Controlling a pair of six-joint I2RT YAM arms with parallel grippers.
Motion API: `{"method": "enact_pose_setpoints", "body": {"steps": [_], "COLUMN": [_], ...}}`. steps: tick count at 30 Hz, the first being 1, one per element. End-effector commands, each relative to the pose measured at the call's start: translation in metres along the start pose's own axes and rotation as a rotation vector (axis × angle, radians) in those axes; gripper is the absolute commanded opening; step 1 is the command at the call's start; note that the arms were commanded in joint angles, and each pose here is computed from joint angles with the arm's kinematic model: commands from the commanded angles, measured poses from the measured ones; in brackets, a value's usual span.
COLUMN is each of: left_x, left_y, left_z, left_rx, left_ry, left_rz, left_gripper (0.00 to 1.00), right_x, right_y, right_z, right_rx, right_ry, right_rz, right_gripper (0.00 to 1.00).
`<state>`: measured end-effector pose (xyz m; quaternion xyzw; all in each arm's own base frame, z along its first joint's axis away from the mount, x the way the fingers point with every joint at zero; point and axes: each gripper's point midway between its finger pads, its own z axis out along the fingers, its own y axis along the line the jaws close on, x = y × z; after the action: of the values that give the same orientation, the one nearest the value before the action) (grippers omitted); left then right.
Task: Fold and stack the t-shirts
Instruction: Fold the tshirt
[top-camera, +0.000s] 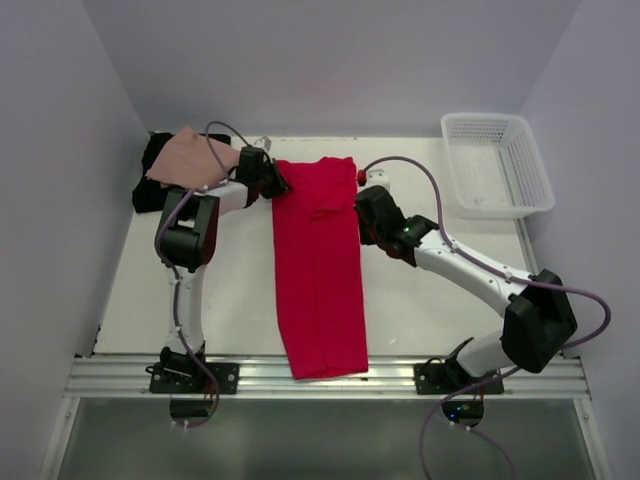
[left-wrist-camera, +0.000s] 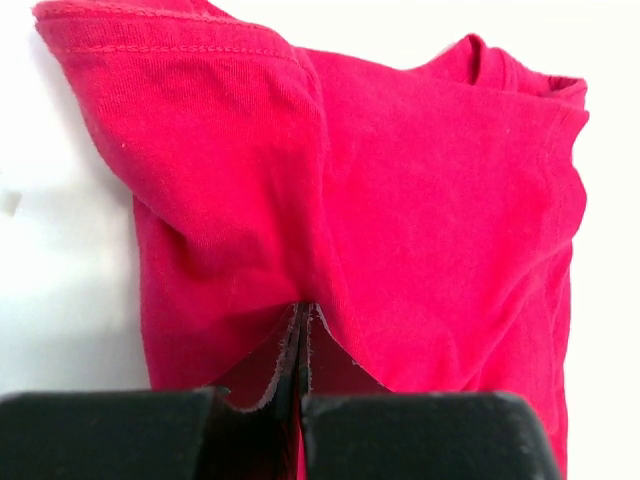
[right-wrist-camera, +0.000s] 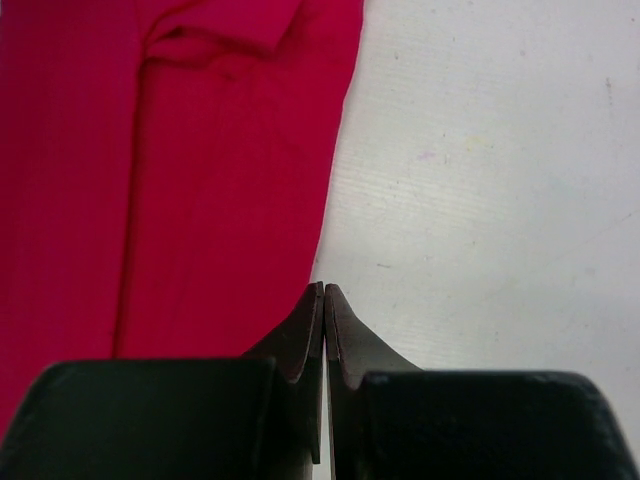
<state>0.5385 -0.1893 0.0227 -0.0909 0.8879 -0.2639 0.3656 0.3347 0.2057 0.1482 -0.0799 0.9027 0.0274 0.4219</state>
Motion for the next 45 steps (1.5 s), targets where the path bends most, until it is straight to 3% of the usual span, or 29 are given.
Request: {"method": "enact_pose_setpoints", "body": {"steps": [1, 6, 9, 10, 12, 13, 15, 16, 18, 20, 21, 22, 23, 32, 38, 45], "left_x": [0.008, -0.027, -0.056, -0.079, -0.085, -0.109, -0.096, -0.111, -0.078, -0.068, -0.032, -0.026, 0.01, 0.166, 0.206, 0.218], "left_y": [0.014, -0.004, -0.023, -0.041, -0.051, -0.075, -0.075, -0.092, -0.077, -0.083, -0.063, -0.071, -0.055, -0.029, 0.014, 0.019], "left_z": [0.026, 0.038, 0.02, 0.002, -0.018, -0.048, -0.071, -0.103, -0.118, -0.152, -0.153, -0.172, -0.172, -0.232, -0.264, -0.288], "left_rx": [-0.029, 0.077, 0.173, 0.22, 0.244, 0.29, 0.287, 0.302, 0.251, 0.222, 0.173, 0.179, 0.145, 0.004, -0.147, -0.132], "left_ry": [0.071, 0.029, -0.031, -0.086, -0.108, -0.178, -0.177, -0.239, -0.195, -0.232, -0.177, -0.201, -0.141, 0.09, 0.116, 0.103], "left_rz": [-0.04, -0.064, -0.08, -0.056, -0.029, 0.007, 0.011, 0.031, 0.017, 0.027, 0.007, 0.015, 0.001, 0.029, 0.023, -0.043], "left_gripper": [0.0, 0.0, 0.0, 0.0, 0.0, 0.0, 0.0, 0.0, 0.0, 0.0, 0.0, 0.0, 0.0, 0.01, 0.16, 0.25], "right_x": [0.003, 0.016, 0.015, 0.016, 0.013, 0.014, 0.015, 0.016, 0.019, 0.026, 0.029, 0.037, 0.039, 0.095, 0.12, 0.131], "right_y": [0.001, -0.002, -0.003, -0.004, -0.001, -0.001, 0.002, 0.003, 0.008, 0.015, 0.022, 0.027, 0.035, 0.083, 0.082, 0.076], "right_z": [-0.018, -0.033, -0.036, -0.036, -0.038, -0.037, -0.036, -0.035, -0.034, -0.03, -0.029, -0.027, -0.028, -0.048, -0.06, -0.065], "right_rx": [-0.009, -0.018, -0.022, -0.022, -0.037, -0.037, -0.044, -0.048, -0.062, -0.088, -0.112, -0.136, -0.162, -0.338, -0.356, -0.343], "right_ry": [-0.036, -0.047, -0.068, -0.068, -0.082, -0.081, -0.079, -0.073, -0.063, -0.034, -0.023, 0.002, 0.006, 0.13, 0.165, 0.192], "right_rz": [0.036, 0.032, 0.031, 0.031, 0.041, 0.04, 0.042, 0.043, 0.046, 0.049, 0.056, 0.054, 0.054, 0.043, 0.053, 0.059], "right_gripper": [0.0, 0.0, 0.0, 0.0, 0.0, 0.0, 0.0, 0.0, 0.0, 0.0, 0.0, 0.0, 0.0, 0.0, 0.0, 0.0]}}
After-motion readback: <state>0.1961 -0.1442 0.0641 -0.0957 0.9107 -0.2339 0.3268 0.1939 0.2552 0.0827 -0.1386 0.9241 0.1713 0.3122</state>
